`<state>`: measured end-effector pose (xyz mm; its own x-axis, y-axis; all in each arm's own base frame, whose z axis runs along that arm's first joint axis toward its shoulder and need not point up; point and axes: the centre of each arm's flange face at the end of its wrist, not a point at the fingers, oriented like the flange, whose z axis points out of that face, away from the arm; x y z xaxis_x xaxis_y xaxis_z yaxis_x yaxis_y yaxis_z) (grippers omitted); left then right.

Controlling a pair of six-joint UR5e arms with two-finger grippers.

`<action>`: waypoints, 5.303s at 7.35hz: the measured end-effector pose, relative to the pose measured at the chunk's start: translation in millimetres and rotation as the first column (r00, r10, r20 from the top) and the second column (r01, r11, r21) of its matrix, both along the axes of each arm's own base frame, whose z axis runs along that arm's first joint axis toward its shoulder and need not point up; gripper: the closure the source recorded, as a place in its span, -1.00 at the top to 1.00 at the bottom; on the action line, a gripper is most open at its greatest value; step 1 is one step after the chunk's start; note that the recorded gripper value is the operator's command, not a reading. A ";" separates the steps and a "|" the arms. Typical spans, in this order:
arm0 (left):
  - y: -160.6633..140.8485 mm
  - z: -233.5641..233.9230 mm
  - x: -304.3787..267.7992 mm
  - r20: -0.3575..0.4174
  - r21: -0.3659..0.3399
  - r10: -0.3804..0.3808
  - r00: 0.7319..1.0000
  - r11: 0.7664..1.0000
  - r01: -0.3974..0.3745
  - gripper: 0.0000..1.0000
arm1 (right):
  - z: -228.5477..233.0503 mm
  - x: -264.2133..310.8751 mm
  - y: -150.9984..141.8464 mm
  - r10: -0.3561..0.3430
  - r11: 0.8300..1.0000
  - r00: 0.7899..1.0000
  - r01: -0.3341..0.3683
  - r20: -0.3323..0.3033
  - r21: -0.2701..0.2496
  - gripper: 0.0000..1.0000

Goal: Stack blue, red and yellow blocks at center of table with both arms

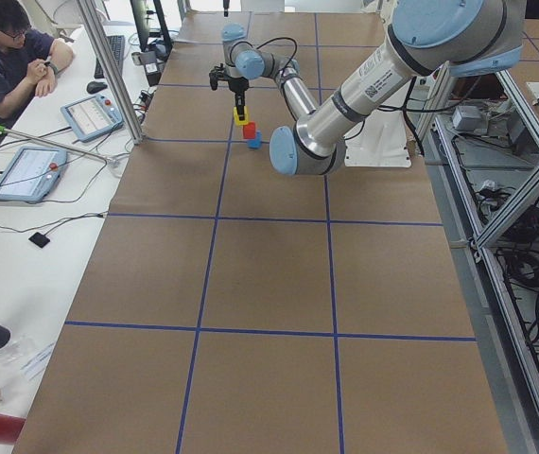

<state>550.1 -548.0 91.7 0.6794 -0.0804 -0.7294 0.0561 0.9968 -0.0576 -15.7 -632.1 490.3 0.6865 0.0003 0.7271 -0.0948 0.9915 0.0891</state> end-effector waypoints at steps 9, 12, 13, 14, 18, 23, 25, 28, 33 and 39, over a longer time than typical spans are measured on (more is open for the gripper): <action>20.5 9.8 8.2 -0.002 -0.011 0.027 1.000 1.000 -0.027 -0.94 | -16.6 29.3 23.0 0.037 0.997 0.999 -0.035 0.027 -0.070 1.00; 27.1 5.7 7.3 -0.009 -0.011 0.026 1.000 1.000 -0.026 1.00 | -13.8 29.4 24.4 0.037 0.997 0.999 -0.035 0.027 -0.075 1.00; 29.6 5.6 4.6 -0.012 -0.012 0.017 1.000 1.000 -0.017 1.00 | -13.2 29.4 24.7 0.037 0.997 0.999 -0.035 0.027 -0.075 1.00; 33.7 7.7 -0.4 -0.019 -0.016 0.007 1.000 1.000 -0.007 1.00 | -12.6 29.4 25.0 0.037 0.996 0.999 -0.035 0.027 -0.077 1.00; 46.0 8.6 -16.5 -0.044 -0.002 0.000 0.999 1.000 0.000 1.00 | -11.6 30.1 25.6 0.038 0.996 0.999 -0.036 0.026 -0.078 1.00; 64.4 68.0 -223.6 0.025 0.199 0.048 0.999 0.979 -0.052 1.00 | 22.8 46.4 48.0 -0.013 0.999 1.000 0.014 0.012 -0.050 1.00; 43.8 175.3 -341.4 0.114 0.207 0.034 0.993 0.977 -0.057 1.00 | 55.0 60.3 75.8 -0.046 0.998 0.999 0.046 0.004 -0.041 1.00; 11.1 333.0 -544.7 0.162 0.236 0.121 0.979 0.959 -0.158 1.00 | 89.3 70.5 110.2 -0.047 0.996 0.999 0.049 0.026 -0.081 1.00; 22.5 501.6 -629.2 0.111 0.188 0.211 0.971 0.955 -0.229 1.00 | 107.6 94.4 134.4 -0.015 0.995 0.999 0.019 0.047 -0.095 1.00; 48.0 549.6 -628.7 0.111 0.186 0.153 0.982 0.967 -0.172 1.00 | 113.6 109.6 143.5 0.016 0.994 0.998 -0.010 0.053 -0.108 1.00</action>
